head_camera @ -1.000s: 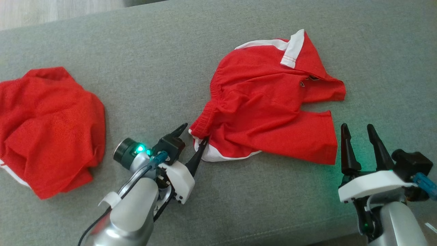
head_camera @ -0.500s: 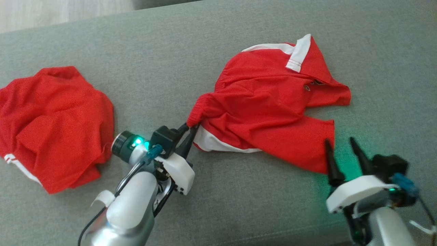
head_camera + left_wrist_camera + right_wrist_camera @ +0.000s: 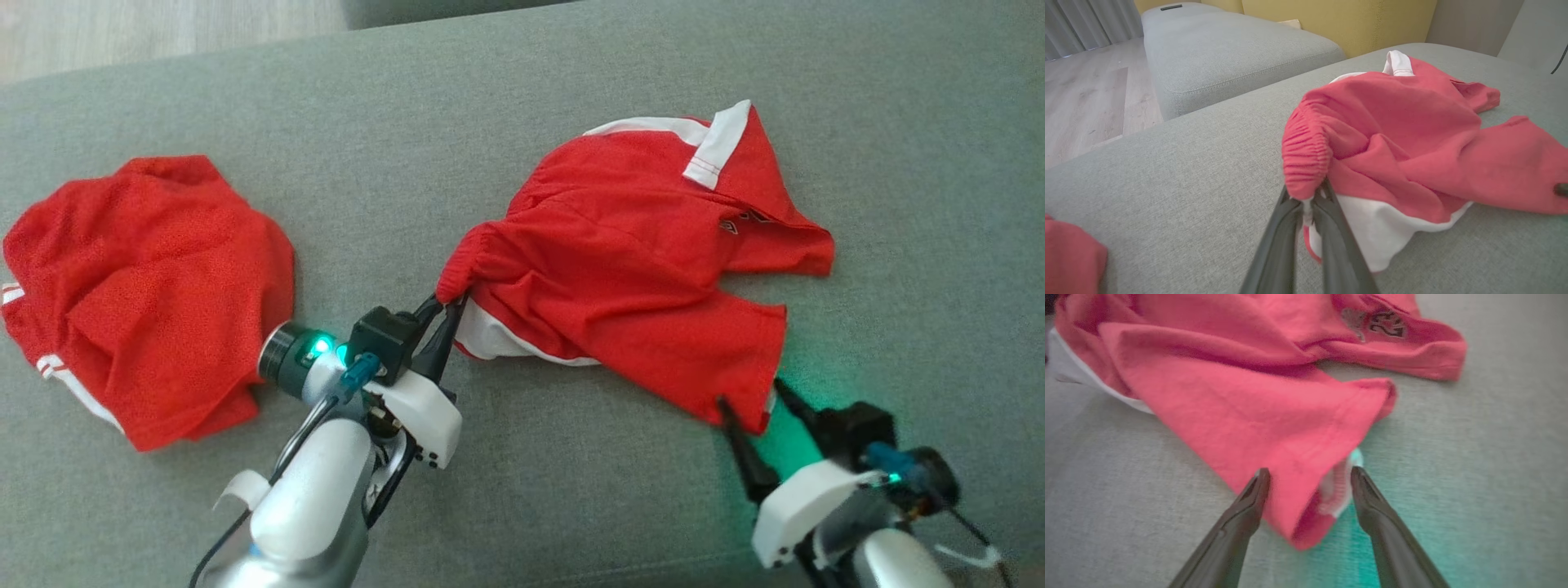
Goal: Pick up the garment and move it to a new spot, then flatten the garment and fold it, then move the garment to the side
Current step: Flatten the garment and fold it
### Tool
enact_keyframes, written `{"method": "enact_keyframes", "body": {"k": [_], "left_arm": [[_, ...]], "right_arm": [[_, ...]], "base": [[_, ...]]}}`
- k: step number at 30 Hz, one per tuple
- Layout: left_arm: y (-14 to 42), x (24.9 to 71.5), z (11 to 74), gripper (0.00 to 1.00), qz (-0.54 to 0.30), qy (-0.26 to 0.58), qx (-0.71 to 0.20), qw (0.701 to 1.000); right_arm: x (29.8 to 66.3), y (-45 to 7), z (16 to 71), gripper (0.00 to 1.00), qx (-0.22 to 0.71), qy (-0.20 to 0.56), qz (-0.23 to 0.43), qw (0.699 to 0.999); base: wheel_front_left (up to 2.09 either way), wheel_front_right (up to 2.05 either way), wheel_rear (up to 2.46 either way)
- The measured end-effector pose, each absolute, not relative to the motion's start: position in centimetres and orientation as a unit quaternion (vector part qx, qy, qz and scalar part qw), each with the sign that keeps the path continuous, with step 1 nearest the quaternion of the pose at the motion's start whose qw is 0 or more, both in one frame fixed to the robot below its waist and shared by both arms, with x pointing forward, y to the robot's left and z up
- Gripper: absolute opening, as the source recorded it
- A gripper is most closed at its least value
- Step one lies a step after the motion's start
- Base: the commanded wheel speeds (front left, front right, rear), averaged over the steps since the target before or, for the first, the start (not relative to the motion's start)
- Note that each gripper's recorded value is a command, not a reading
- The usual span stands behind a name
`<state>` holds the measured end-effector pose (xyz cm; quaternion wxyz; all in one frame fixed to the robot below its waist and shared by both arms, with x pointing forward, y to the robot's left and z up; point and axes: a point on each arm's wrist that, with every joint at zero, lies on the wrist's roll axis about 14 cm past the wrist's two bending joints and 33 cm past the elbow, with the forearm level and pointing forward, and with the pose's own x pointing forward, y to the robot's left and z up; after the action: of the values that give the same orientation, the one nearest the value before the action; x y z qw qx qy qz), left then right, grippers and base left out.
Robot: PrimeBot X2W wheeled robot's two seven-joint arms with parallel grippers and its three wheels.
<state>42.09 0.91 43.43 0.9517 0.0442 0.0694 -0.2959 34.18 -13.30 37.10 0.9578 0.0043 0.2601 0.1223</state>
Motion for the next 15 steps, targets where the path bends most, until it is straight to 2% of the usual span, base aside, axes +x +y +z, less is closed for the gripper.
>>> {"method": "enact_keyframes", "body": {"k": [7,15], "left_arm": [[1.1,42.0,44.0,0.00,-0.292,0.062,0.045,0.953],[1.3,41.5,43.8,0.00,-0.289,0.066,0.041,0.954]], "right_arm": [[35.0,-17.2,37.7,1.00,0.016,0.250,0.052,0.967],[34.3,-16.9,36.0,1.00,0.008,0.277,0.053,0.959]], "base": [[0.00,0.00,0.00],[0.00,0.00,0.00]]}}
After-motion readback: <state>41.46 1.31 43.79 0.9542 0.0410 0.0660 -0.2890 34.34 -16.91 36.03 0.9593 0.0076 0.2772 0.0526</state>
